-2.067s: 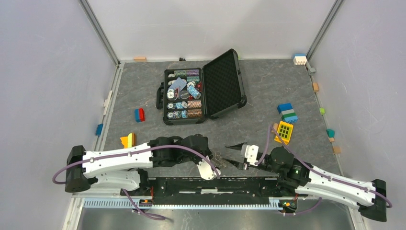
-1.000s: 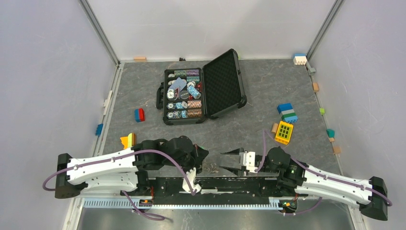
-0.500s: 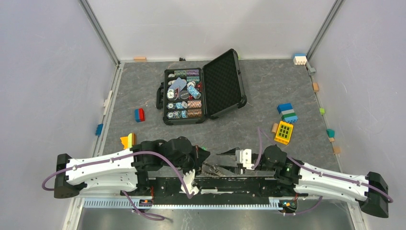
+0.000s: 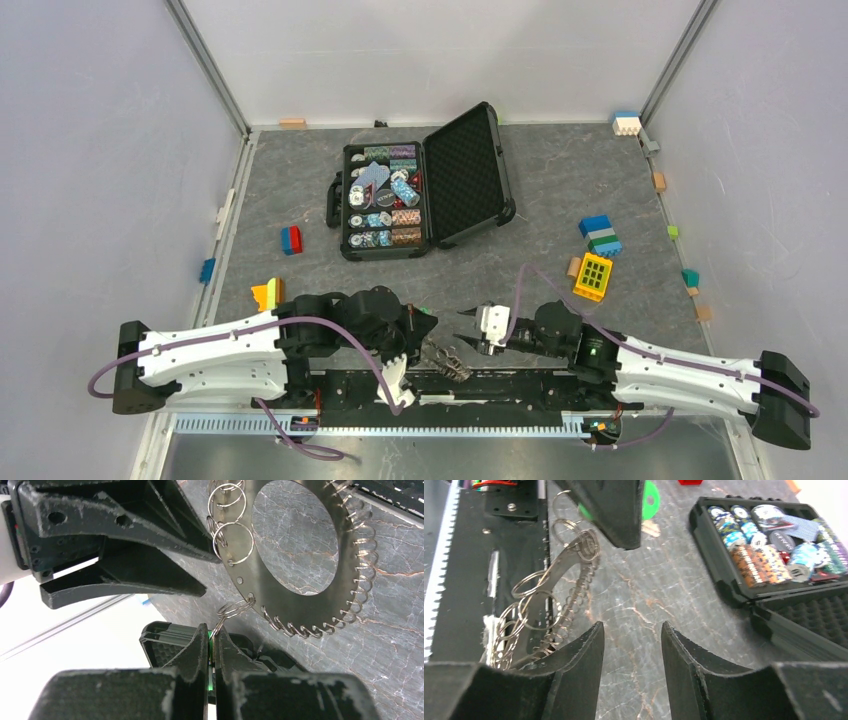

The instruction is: Remove the keys from the keyring

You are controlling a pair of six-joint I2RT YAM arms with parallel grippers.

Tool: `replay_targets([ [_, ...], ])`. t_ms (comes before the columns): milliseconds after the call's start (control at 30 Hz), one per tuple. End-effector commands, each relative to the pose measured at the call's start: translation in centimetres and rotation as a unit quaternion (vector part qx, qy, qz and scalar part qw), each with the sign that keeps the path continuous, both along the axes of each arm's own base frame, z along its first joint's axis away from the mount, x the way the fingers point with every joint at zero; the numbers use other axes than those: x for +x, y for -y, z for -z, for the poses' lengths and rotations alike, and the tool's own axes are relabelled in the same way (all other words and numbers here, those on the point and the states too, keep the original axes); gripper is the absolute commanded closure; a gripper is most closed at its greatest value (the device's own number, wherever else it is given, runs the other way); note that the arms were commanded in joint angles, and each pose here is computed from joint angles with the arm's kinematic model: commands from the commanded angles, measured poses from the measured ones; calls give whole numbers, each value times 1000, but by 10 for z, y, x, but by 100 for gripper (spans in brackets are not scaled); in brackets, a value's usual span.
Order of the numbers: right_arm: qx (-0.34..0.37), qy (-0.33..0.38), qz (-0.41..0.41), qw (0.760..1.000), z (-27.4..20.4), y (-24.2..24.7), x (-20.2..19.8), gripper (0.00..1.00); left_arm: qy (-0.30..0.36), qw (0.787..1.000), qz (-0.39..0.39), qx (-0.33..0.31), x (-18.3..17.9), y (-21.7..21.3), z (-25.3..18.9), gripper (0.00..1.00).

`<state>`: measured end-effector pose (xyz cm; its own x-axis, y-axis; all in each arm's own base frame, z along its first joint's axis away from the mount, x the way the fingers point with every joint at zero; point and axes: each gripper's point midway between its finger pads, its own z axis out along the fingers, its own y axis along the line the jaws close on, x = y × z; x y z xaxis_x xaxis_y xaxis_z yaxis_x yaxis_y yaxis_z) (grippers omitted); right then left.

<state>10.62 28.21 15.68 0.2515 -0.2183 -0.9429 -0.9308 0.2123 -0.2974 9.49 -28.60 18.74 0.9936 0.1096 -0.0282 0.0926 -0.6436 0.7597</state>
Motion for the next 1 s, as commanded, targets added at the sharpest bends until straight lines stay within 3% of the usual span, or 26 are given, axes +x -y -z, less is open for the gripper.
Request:
replay_targets([
  [0, 10, 4, -57, 998, -11, -9, -17, 48, 26, 999, 15, -37, 1, 9, -19, 98],
  [233, 75, -25, -204, 976, -29, -13, -74, 38, 30, 999, 5, -28, 5, 8, -15, 98],
  [500, 71, -25, -13, 997, -16, -3, -10, 42, 28, 999, 4, -27, 5, 8, -13, 98],
  [700, 79, -25, -40, 996, -19, -10, -17, 46, 26, 999, 6, -26, 4, 8, -13, 98],
  [967, 104, -35, -102, 989, -28, -22, -37, 44, 25, 999, 9, -27, 3, 9, -12, 98],
])
